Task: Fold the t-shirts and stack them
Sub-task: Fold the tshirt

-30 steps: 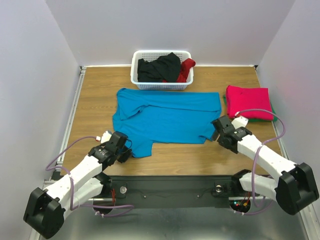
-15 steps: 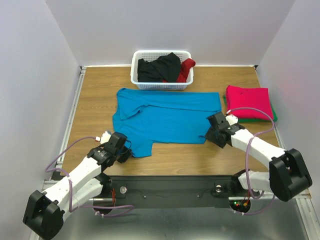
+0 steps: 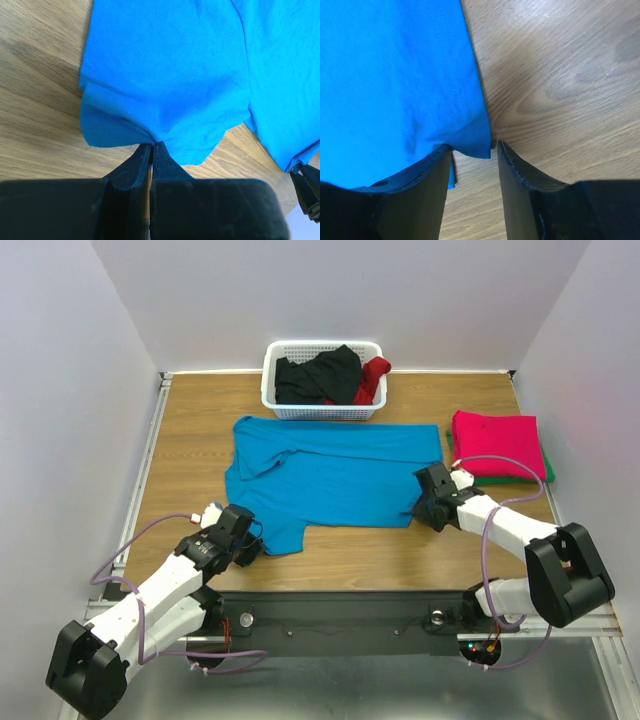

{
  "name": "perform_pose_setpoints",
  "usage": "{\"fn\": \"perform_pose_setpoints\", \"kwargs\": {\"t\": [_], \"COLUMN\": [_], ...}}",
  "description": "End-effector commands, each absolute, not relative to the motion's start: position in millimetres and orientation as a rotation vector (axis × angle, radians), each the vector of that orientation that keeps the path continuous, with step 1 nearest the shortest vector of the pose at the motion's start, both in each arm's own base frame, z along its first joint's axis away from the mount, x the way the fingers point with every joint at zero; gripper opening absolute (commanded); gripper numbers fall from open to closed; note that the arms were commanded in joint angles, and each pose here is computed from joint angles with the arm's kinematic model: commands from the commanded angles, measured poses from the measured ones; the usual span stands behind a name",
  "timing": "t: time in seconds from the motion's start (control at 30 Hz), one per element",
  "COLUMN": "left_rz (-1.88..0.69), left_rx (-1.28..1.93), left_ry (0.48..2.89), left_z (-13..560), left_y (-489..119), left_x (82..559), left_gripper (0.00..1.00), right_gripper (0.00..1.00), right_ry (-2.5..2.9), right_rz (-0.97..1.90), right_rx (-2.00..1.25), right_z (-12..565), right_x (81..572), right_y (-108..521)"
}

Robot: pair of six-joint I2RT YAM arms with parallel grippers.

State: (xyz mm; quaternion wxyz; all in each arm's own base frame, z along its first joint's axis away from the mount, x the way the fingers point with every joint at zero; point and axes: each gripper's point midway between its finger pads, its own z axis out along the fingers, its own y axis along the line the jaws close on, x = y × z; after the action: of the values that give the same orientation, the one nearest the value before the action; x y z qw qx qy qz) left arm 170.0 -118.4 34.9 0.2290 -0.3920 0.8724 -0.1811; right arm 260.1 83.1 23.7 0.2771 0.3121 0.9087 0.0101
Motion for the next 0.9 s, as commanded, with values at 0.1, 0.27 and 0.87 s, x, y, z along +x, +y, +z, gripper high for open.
{"fn": "perform_pose_setpoints", "kwargs": {"t": [0.1,0.27,0.87], "left_rz": [-0.481,-0.481,-0.520], "left_rx": [-1.081,-1.091,-1.028], "left_ry": [2.391,2.383,2.368], "left_z": [32.3,32.8,45.0], "left_y": [-114.7,-114.2,-116.4], "left_x": [169.0,169.6,172.2], "left_gripper": [0.00,0.00,0.00], "right_gripper": [0.44,0.24,0.01], "right_ry": [2.417,2.425,2.313], "right_rz": [0.006,0.023,-0.015], "right_rx": [0.767,0.741,0.857], "right_z": [18.5,17.6,63.0], "right_x": [263.6,257.7,215.0], "right_y": [71.7,69.9,35.6]}}
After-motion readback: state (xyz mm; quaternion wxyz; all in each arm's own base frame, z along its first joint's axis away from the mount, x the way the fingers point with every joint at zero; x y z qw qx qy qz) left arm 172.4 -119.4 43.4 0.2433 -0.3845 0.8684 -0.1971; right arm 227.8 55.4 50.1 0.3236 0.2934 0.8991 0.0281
